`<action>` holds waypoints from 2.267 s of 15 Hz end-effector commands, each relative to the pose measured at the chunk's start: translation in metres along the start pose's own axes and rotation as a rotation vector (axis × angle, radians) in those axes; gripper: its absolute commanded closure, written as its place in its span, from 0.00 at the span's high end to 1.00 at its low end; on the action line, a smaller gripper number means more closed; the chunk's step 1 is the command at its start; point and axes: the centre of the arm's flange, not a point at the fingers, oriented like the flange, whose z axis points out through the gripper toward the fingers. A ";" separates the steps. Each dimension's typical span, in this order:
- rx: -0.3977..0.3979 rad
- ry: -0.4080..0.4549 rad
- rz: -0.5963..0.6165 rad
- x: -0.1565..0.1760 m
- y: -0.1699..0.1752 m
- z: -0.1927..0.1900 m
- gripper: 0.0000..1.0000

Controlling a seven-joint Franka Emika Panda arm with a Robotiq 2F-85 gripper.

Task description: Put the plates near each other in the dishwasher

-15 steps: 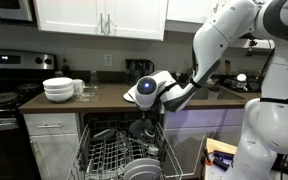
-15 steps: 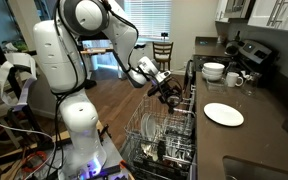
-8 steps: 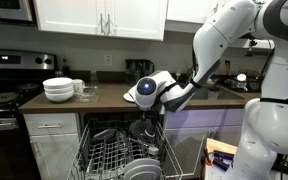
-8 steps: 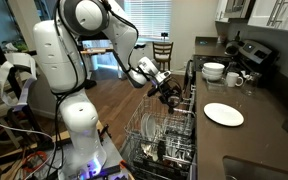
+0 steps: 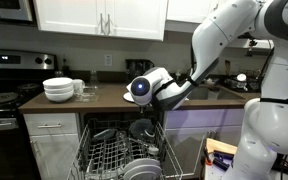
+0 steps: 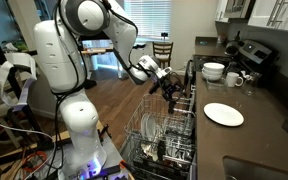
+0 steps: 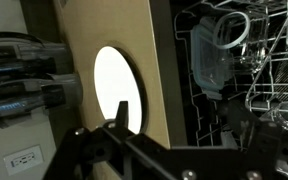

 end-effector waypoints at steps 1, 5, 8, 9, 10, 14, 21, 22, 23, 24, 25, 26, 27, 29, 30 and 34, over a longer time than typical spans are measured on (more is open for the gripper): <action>-0.081 -0.017 0.020 0.027 0.011 0.007 1.00; -0.138 -0.024 0.009 0.051 0.029 0.026 1.00; -0.155 -0.029 0.016 0.066 0.038 0.042 1.00; -0.157 -0.030 0.018 0.071 0.039 0.047 1.00; -0.160 -0.032 0.022 0.074 0.040 0.053 1.00; -0.156 -0.052 0.036 0.088 0.041 0.077 1.00; -0.155 -0.092 0.049 0.099 0.043 0.110 0.70; -0.157 -0.095 0.049 0.100 0.042 0.112 0.56; -0.158 -0.098 0.050 0.100 0.043 0.113 0.55; -0.156 -0.099 0.050 0.101 0.043 0.114 0.60; -0.152 -0.098 0.050 0.102 0.043 0.115 0.60; -0.151 -0.098 0.049 0.102 0.043 0.115 0.60; -0.149 -0.096 0.049 0.103 0.042 0.115 0.71; -0.136 -0.087 0.051 0.103 0.042 0.114 0.90; -0.133 -0.085 0.053 0.103 0.042 0.113 0.97; -0.106 -0.058 0.037 0.100 0.031 0.100 1.00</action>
